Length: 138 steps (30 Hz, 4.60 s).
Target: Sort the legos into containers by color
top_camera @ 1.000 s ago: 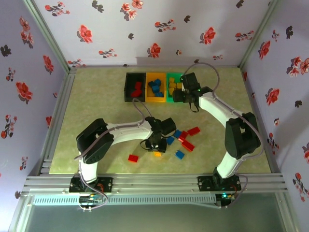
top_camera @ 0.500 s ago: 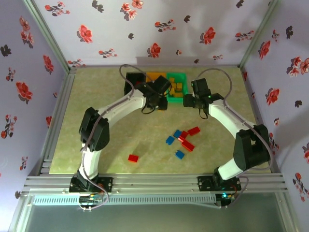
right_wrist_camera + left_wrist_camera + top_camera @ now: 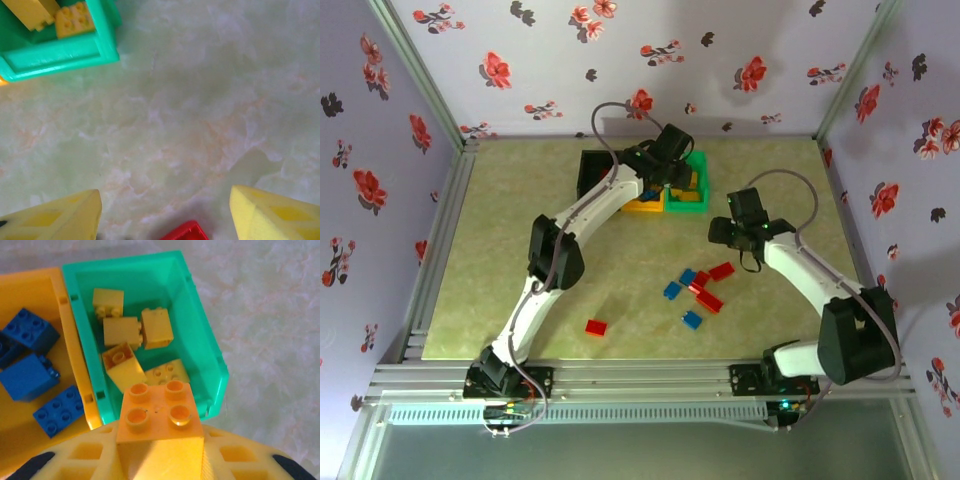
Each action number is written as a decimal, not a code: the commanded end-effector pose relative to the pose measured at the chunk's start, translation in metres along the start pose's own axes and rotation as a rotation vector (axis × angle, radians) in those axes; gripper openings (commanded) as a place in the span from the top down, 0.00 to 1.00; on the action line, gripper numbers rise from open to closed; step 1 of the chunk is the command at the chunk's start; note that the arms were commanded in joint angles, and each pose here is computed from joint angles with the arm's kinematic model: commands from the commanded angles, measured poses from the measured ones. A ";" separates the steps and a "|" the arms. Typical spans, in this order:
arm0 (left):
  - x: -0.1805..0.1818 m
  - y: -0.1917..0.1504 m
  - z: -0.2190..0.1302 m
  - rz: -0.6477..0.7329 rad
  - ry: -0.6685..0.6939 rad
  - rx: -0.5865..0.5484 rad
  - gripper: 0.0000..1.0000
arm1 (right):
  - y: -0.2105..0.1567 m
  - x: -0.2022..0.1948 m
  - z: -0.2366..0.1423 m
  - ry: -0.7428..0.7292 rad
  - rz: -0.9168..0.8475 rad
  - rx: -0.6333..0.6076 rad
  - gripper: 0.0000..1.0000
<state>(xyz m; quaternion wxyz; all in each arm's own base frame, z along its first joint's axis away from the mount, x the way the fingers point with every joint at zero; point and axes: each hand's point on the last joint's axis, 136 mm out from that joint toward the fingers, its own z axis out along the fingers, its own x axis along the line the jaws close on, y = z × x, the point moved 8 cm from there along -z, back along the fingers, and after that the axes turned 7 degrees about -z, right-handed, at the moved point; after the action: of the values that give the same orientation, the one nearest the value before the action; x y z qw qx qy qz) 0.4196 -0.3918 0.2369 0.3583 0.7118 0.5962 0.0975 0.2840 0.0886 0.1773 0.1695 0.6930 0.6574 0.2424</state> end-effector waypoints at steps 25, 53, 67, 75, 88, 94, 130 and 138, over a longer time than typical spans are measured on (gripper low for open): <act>-0.007 0.045 0.012 -0.003 -0.156 -0.362 0.31 | -0.057 0.006 -0.004 -0.054 0.150 0.037 0.27; 0.073 -0.065 -0.125 -0.080 -0.065 -0.256 0.27 | -0.076 0.006 0.036 -0.092 0.394 0.102 0.28; 0.076 -0.102 -0.160 0.034 -0.069 -0.215 0.28 | -0.073 0.014 0.052 -0.077 0.330 0.128 0.45; 0.081 -0.131 -0.185 0.058 -0.078 -0.164 0.29 | -0.064 0.020 0.056 -0.052 0.274 0.125 0.71; 0.114 -0.174 -0.216 -0.053 -0.063 -0.147 0.28 | 0.019 0.071 0.032 0.127 0.073 -0.072 0.84; 0.130 -0.188 -0.225 -0.107 -0.010 -0.138 0.28 | 0.063 0.117 0.016 0.247 -0.060 -0.191 0.84; 0.164 -0.240 -0.221 -0.138 0.217 0.093 0.25 | 0.154 0.294 0.114 0.497 -0.435 -0.217 0.61; 0.154 -0.254 -0.212 -0.132 0.196 0.165 0.20 | 0.174 0.294 0.102 0.449 -0.475 -0.269 0.41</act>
<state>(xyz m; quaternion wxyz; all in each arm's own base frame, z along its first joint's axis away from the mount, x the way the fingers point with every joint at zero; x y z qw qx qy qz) 0.1500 -0.1567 0.1971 0.2654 0.6820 0.6728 0.1082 0.4923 0.3795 0.2043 0.1404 0.4325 0.7789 0.4319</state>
